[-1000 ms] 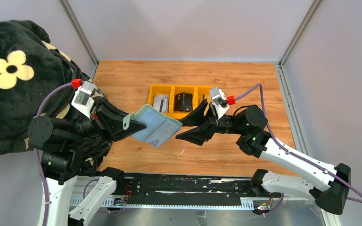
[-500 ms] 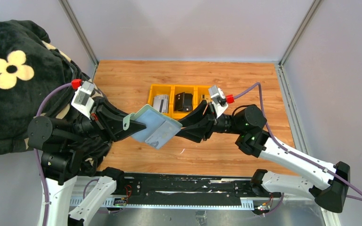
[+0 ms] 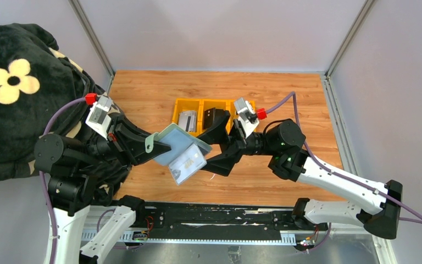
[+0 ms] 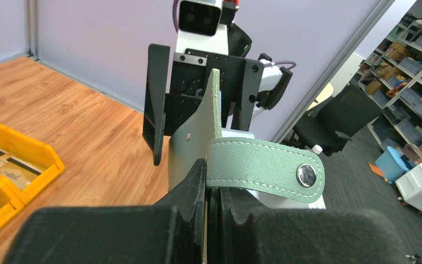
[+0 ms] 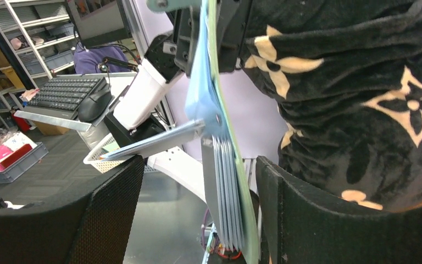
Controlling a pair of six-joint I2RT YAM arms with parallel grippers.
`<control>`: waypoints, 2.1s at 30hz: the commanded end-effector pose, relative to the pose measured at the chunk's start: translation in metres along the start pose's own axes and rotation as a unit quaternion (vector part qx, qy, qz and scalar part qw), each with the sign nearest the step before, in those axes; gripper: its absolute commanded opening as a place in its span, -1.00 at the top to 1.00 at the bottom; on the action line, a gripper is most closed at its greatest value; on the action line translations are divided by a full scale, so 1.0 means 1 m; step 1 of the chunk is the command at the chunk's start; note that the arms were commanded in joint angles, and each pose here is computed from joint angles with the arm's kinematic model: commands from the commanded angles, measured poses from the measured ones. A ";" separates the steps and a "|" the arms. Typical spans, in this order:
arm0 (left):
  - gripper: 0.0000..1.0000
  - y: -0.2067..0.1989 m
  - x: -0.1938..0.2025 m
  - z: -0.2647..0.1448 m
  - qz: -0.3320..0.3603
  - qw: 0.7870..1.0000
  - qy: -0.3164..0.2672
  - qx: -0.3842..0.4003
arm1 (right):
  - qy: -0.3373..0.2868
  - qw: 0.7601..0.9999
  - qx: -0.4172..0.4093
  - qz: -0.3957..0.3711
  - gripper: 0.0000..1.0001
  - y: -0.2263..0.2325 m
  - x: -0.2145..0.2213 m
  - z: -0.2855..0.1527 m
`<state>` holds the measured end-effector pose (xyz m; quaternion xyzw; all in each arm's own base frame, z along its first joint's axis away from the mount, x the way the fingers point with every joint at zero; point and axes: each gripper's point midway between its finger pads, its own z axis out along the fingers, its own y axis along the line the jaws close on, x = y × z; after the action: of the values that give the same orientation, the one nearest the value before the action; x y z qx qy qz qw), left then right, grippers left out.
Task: Take the credit cards out of the card holder
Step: Remove the credit card from the card holder.
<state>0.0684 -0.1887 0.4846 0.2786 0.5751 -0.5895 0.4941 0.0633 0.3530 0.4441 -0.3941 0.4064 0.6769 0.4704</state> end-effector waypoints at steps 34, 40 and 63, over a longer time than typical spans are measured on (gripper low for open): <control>-0.53 0.011 -0.015 -0.005 0.068 0.995 0.008 -0.073 | 0.056 0.998 -0.039 -0.005 1.00 0.025 -0.011 0.018; -0.79 0.012 0.028 -0.003 -0.043 0.996 0.073 -0.002 | 0.089 0.996 -0.031 0.004 1.00 0.024 -0.014 0.022; 0.92 0.026 0.057 -0.011 -0.031 0.995 0.091 -0.019 | 0.186 0.979 0.000 0.085 0.05 0.001 -0.003 0.040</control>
<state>0.0632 -0.1899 0.4148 0.3114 0.6377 -0.5736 0.4092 0.0650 0.3947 0.4493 -0.4731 0.5414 0.6078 0.3372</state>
